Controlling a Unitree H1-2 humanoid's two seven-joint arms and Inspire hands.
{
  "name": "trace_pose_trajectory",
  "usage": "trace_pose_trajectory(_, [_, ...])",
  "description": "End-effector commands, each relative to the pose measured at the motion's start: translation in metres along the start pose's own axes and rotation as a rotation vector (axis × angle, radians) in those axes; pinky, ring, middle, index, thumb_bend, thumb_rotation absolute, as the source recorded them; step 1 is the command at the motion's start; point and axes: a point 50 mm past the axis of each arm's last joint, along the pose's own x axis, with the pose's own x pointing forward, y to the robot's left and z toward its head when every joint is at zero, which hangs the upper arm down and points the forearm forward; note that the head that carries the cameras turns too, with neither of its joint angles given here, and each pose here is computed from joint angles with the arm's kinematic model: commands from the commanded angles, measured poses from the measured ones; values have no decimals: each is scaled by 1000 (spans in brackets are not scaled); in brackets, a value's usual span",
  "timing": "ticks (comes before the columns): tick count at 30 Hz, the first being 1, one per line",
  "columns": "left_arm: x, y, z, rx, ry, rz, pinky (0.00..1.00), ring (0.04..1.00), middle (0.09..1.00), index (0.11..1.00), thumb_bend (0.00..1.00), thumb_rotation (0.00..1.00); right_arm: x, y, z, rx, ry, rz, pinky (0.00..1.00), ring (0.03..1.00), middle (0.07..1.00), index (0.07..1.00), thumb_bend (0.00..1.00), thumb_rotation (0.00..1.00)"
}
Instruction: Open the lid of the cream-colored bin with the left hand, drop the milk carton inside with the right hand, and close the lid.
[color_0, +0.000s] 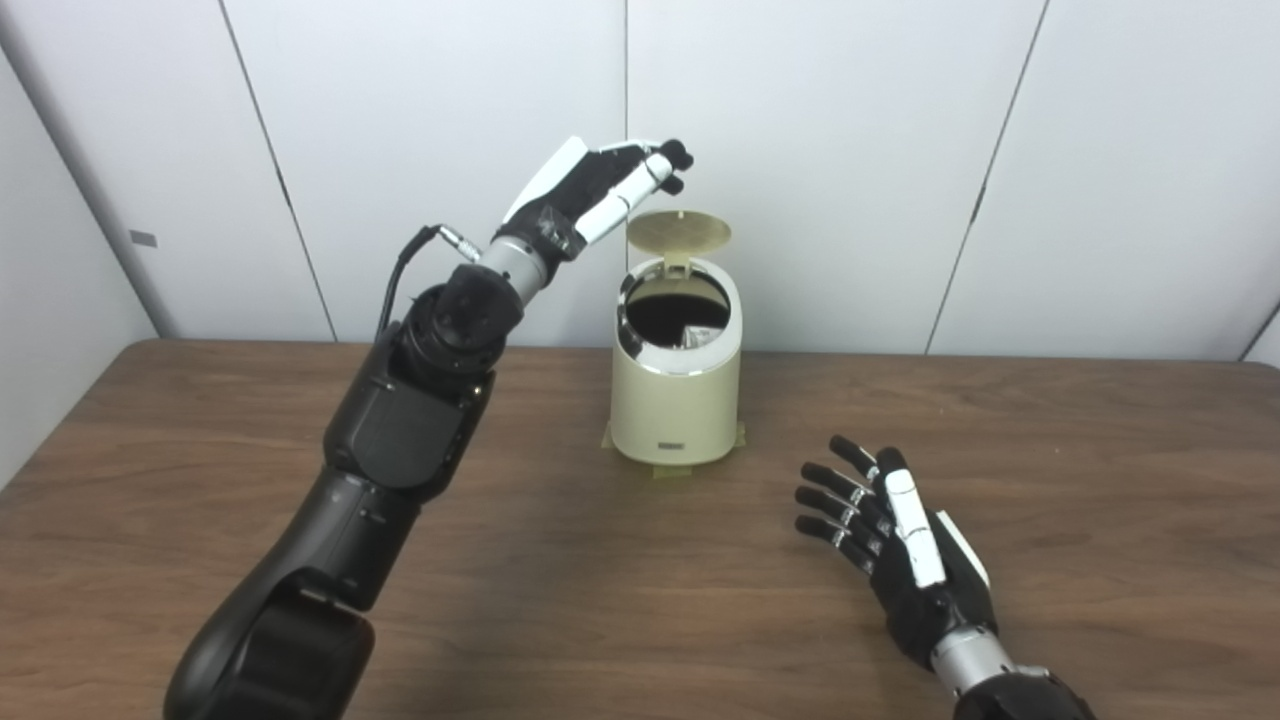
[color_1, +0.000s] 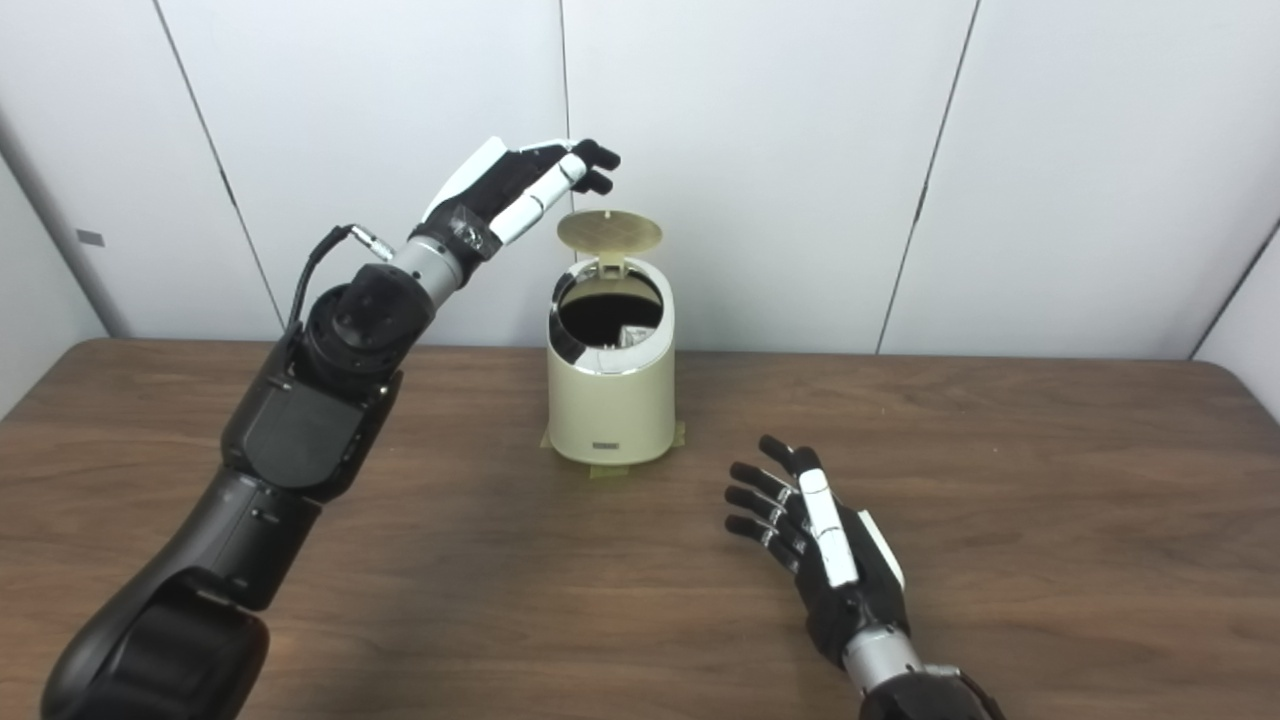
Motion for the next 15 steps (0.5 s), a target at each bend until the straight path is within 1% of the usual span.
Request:
trace_pose_trajectory(1, [11,24,33,100,-99,23,921,794,708,747,450,1000,9,7,19,-15,-58,40,700,746,760,891,551,873])
trace_pose_trajectory(4, [12,24,32,185,-110,10,909,776,676,738,451,1000,10,7,19,-26,-58,55,711,740,745,899,558,893])
trace_pose_trajectory(5, [13,25,33,230,-116,7,871,760,657,728,453,1000,11,8,19,-29,-60,62,709,735,736,902,560,899])
trace_pose_trajectory(6, [13,25,34,279,-123,6,862,757,654,727,455,1000,12,9,19,-29,-61,68,707,735,735,902,560,901])
trace_pose_trajectory(9, [14,26,36,440,-130,17,677,666,625,706,477,1000,13,12,20,-39,-54,95,667,710,711,886,546,907])
trace_pose_trajectory(10, [14,26,37,482,-128,17,580,614,616,699,476,1000,13,14,21,-41,-51,100,652,701,700,874,541,903])
trace_pose_trajectory(12, [13,24,37,535,-123,9,511,567,615,696,482,1000,14,17,22,-43,-48,101,635,690,690,857,530,894])
trace_pose_trajectory(15, [10,21,36,569,-121,-12,474,533,615,695,483,1000,15,20,23,-49,-54,96,622,685,682,849,517,896])
